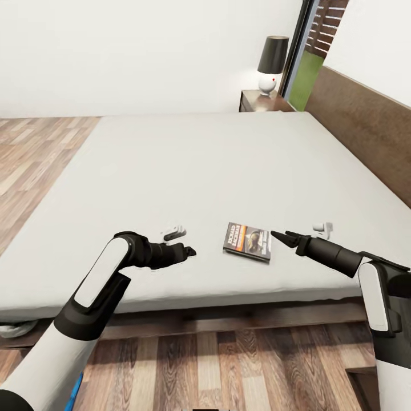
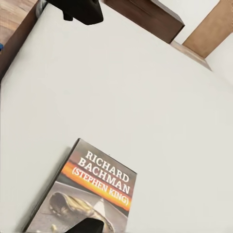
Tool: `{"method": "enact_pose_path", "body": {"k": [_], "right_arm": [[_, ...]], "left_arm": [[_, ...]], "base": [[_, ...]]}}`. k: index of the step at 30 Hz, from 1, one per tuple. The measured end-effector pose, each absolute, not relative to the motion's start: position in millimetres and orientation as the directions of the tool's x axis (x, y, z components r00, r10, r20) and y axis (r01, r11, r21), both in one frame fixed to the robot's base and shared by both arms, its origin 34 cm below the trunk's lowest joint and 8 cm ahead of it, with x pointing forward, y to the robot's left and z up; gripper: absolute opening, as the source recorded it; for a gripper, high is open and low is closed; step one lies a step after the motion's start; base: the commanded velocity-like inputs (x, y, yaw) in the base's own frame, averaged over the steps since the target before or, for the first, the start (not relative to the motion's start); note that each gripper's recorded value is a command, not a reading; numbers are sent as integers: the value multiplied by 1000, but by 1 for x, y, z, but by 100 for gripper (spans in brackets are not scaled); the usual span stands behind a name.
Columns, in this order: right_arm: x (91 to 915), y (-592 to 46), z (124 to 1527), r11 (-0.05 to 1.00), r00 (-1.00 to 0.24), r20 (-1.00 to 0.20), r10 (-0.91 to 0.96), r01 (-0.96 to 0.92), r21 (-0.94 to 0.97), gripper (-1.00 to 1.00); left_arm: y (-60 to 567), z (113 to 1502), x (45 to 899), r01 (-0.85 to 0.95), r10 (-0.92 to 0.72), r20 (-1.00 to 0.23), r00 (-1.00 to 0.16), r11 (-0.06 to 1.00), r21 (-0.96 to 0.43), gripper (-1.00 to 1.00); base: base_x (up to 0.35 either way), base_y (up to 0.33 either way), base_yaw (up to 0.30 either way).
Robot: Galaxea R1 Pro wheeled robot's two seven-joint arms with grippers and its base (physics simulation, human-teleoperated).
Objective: In the bedroom, move the book from the bed onto either nightstand, and place the two sandals side by side next to the bed.
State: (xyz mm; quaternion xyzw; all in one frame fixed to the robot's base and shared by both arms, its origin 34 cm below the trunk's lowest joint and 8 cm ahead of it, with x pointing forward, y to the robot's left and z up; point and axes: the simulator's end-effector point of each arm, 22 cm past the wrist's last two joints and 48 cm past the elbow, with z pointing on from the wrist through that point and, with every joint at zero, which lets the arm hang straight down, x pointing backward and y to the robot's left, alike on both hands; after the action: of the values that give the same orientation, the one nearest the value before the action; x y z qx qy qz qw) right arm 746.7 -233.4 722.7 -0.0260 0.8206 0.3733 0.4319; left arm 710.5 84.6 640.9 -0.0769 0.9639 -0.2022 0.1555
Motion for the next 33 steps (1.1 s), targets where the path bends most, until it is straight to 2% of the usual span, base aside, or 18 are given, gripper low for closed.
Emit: {"method": "enact_pose_path", "body": {"k": [7, 27, 33], "right_arm": [[747, -233, 729, 720, -617, -736, 279, -373, 586, 100], [747, -235, 749, 723, -591, -755, 283, -386, 573, 100], [746, -236, 755, 725, -584, -761, 283, -389, 568, 100]], "left_arm": [[89, 646, 712, -88, -217, -279, -936, 908, -410, 100], [98, 658, 713, -94, -226, -297, -928, 911, -402, 100], [120, 653, 727, -117, -229, -313, -922, 934, -338, 100]], "base": [[140, 0, 0], [13, 0, 0], [0, 0, 0]]}}
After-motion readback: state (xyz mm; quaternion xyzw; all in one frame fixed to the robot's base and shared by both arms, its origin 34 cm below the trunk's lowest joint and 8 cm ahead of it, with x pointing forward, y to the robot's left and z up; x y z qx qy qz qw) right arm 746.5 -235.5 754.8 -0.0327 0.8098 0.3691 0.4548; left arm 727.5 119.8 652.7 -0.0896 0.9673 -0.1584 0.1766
